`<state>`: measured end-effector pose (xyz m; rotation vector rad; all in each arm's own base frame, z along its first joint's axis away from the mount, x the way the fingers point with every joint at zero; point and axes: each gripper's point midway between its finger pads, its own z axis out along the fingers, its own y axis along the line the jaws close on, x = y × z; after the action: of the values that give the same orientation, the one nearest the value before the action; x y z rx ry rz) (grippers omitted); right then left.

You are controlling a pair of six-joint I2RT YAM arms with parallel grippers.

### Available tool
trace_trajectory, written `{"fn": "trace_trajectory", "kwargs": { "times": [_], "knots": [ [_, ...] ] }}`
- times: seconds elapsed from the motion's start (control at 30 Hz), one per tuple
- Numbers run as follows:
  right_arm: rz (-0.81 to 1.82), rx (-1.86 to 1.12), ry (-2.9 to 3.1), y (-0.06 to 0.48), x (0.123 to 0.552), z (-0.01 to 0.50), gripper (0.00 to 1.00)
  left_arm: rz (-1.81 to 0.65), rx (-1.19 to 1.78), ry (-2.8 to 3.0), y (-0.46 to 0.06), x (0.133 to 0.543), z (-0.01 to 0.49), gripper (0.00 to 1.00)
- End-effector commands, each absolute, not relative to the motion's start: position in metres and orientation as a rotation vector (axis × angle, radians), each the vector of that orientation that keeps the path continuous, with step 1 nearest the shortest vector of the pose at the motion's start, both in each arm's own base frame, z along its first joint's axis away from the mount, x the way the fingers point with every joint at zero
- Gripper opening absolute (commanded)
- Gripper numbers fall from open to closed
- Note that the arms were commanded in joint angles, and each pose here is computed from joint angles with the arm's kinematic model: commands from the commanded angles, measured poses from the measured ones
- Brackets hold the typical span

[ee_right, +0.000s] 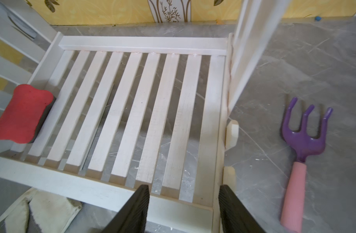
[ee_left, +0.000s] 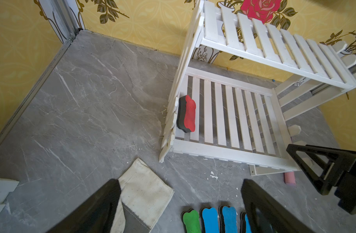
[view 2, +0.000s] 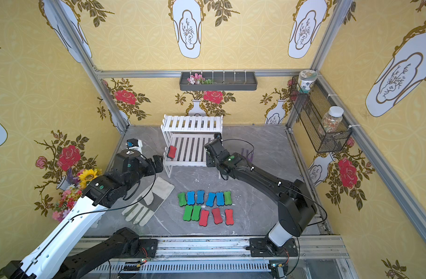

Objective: Remove the whiteboard erasers from the shelf
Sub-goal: Move the whiteboard eraser to the shelf.

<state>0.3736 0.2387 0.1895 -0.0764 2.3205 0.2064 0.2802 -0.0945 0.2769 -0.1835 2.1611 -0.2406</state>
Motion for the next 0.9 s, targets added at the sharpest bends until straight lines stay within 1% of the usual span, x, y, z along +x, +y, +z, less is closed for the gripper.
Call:
{"fn": "trace_trajectory", "kwargs": {
  "times": [0.0,0.17,0.27,0.37,0.43,0.53,0.63,0.87],
  "knots": [
    [0.11,-0.03,2.292,0.215,0.38,0.196,0.61,-0.237,-0.184,2.137,-0.094,0.283,0.282,0.99],
    [0.126,-0.032,2.266,0.215,0.382,0.205,0.61,-0.236,-0.186,2.134,-0.093,0.283,0.283,0.99],
    [0.277,-0.129,2.192,0.249,0.374,0.224,0.62,-0.227,-0.195,2.123,-0.09,0.282,0.285,0.99],
    [0.431,-0.247,2.137,0.302,0.361,0.24,0.65,-0.221,-0.206,2.114,-0.088,0.282,0.286,0.99],
    [0.503,-0.296,2.133,0.339,0.353,0.238,0.66,-0.214,-0.212,2.116,-0.087,0.282,0.285,0.99],
    [0.637,-0.284,2.134,0.378,0.353,0.23,0.67,-0.217,-0.223,2.11,-0.085,0.28,0.285,0.99],
    [0.759,-0.239,2.115,0.408,0.359,0.225,0.66,-0.224,-0.22,2.113,-0.086,0.279,0.285,0.99],
    [0.779,-0.178,2.141,0.442,0.385,0.211,0.65,-0.228,-0.22,2.109,-0.084,0.275,0.287,0.99]
  ]
}}
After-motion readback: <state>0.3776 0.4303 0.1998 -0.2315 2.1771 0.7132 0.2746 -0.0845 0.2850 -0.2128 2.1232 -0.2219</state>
